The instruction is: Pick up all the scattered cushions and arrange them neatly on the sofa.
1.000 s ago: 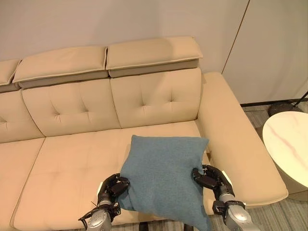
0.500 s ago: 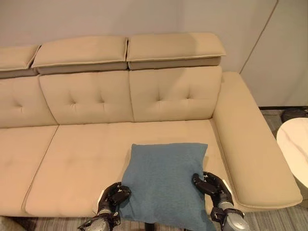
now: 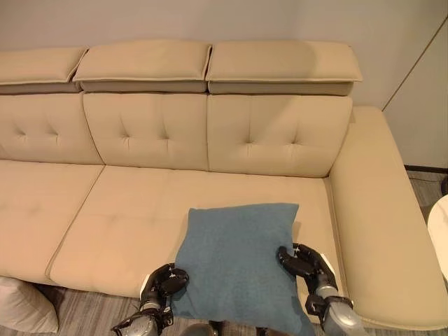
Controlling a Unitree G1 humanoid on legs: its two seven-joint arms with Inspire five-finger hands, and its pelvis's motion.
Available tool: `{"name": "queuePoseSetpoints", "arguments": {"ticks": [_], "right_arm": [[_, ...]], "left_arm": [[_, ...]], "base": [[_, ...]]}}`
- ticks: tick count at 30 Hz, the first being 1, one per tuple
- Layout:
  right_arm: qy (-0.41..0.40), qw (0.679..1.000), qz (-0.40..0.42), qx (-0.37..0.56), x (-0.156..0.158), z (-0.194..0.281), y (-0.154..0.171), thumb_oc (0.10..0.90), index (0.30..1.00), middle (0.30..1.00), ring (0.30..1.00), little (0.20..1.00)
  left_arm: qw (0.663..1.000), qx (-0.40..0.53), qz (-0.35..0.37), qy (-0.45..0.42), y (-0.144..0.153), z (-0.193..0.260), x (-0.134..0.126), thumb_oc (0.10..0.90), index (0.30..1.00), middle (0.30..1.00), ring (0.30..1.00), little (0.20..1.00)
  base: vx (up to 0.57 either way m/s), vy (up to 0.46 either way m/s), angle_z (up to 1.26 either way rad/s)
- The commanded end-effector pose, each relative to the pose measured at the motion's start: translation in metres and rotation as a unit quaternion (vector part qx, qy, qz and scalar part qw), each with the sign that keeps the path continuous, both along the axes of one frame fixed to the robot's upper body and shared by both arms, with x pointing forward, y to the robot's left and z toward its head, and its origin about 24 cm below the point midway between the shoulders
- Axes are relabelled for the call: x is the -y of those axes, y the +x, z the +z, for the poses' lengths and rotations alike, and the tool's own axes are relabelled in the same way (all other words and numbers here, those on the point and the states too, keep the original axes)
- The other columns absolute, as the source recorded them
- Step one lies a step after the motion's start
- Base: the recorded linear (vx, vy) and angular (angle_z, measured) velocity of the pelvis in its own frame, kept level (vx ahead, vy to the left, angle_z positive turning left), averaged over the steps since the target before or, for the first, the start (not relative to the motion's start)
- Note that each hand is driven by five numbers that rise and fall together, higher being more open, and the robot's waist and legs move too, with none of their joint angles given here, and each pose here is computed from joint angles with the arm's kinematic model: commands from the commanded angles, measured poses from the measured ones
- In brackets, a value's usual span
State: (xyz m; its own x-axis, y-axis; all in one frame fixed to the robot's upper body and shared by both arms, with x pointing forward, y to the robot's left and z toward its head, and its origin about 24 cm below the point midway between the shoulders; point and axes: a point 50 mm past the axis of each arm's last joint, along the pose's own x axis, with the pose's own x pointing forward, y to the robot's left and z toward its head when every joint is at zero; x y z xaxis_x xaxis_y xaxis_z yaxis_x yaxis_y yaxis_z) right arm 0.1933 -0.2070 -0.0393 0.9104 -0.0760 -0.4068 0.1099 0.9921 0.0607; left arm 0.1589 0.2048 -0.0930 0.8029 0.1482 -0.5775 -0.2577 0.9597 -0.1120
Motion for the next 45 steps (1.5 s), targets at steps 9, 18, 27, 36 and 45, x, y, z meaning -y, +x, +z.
{"name": "queuePoseSetpoints", "arguments": {"ticks": [9,18,27,36,45], "right_arm": [[-0.143,0.974,0.043,0.17,0.024,0.068,0.036,0.4,0.3,0.3,0.3,0.3],[-0.262,0.932,-0.004,0.252,0.032,0.118,0.086,0.4,0.3,0.3,0.3,0.3],[-0.32,0.795,-0.078,0.51,0.001,0.287,0.142,0.4,0.3,0.3,0.3,0.3],[-0.415,0.637,-0.179,0.625,-0.004,0.421,0.136,0.4,0.3,0.3,0.3,0.3],[-0.451,0.52,-0.262,0.677,-0.012,0.468,0.11,0.4,0.3,0.3,0.3,0.3]], "left_arm": [[0.98,0.174,-0.049,0.082,0.056,0.058,-0.014,0.4,0.3,0.3,0.3,0.3],[0.953,0.248,-0.088,0.148,0.104,0.096,0.005,0.4,0.3,0.3,0.3,0.3],[0.826,0.517,-0.027,0.223,0.191,0.268,0.034,0.4,0.3,0.3,0.3,0.3],[0.656,0.659,0.09,0.358,0.196,0.42,0.027,0.4,0.3,0.3,0.3,0.3],[0.62,0.717,0.182,0.262,0.179,0.456,0.038,0.4,0.3,0.3,0.3,0.3]], "base": [[0.18,0.231,-0.08],[0.08,0.098,-0.14],[-0.17,0.004,-0.12],[-0.11,0.001,-0.03],[-0.04,-0.019,0.06]]}}
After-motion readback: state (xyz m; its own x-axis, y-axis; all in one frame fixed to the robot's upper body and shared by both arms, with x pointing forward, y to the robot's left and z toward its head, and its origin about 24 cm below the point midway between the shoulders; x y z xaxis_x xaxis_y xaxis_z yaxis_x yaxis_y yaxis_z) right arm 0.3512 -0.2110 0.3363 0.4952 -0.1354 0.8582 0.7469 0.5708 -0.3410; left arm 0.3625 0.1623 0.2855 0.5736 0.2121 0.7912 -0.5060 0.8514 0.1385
